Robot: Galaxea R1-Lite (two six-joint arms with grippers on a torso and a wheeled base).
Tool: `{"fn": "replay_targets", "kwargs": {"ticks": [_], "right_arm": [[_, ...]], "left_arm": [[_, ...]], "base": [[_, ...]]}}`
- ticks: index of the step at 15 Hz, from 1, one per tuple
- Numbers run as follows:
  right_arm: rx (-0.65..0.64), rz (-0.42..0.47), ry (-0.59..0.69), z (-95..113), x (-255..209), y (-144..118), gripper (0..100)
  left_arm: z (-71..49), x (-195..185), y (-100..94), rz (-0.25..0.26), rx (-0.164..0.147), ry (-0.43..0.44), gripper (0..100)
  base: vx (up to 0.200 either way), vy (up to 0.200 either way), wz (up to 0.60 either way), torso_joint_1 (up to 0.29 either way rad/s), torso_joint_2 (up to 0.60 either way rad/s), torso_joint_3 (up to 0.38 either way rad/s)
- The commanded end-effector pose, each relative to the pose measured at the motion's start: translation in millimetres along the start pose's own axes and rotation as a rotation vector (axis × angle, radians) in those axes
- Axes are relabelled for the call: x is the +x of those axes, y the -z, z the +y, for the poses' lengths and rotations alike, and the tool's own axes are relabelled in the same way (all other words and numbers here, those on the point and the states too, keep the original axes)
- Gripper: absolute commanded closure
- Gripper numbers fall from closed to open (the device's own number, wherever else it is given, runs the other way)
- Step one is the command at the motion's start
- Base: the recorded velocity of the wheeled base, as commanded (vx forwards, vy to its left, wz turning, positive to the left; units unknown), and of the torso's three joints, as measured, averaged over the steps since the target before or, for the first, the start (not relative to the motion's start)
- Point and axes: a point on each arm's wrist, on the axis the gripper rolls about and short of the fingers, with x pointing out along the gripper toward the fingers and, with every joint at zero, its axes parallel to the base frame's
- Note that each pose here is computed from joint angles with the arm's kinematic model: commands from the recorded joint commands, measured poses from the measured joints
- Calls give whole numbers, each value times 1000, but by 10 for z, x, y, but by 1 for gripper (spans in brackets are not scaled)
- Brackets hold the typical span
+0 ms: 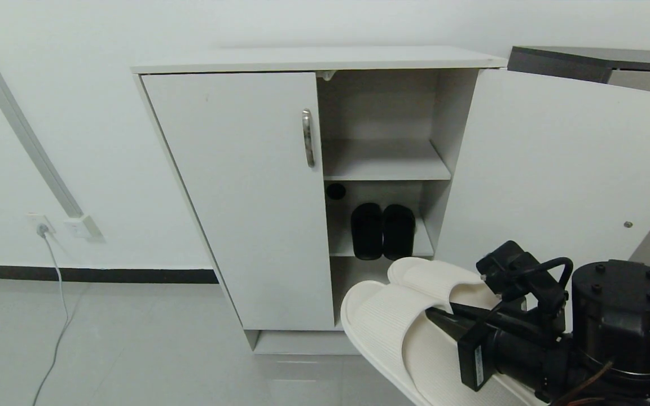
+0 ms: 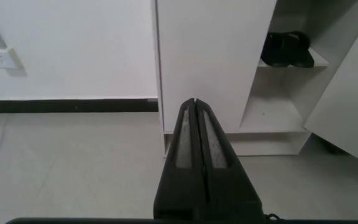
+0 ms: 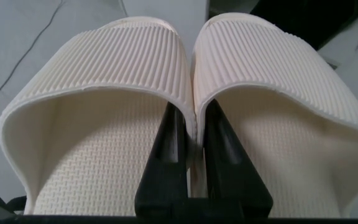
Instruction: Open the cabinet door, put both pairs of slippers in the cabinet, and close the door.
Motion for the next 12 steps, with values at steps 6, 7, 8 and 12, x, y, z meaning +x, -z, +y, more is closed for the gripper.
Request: {"fn": "replay_targets", "kwargs": {"ticks": [6, 7, 8, 12], "right_arm": [[-14, -56, 152, 261, 465, 11, 100], [30, -63, 202, 366, 642, 2, 100], [75, -48, 217, 462, 796, 27, 100], [189, 17, 518, 481, 1365, -136, 100]], "left_arm": [[0, 0, 0, 1, 0, 4, 100], [0, 0, 0, 1, 2, 4, 100], [0, 0, 0, 1, 0, 2, 100], [0, 0, 0, 1, 2, 2, 100]], "base": [[0, 0, 0, 0, 0, 0], [0, 0, 0, 0, 0, 0], [0, 0, 0, 0, 0, 0], [0, 0, 0, 0, 0, 0]]}}
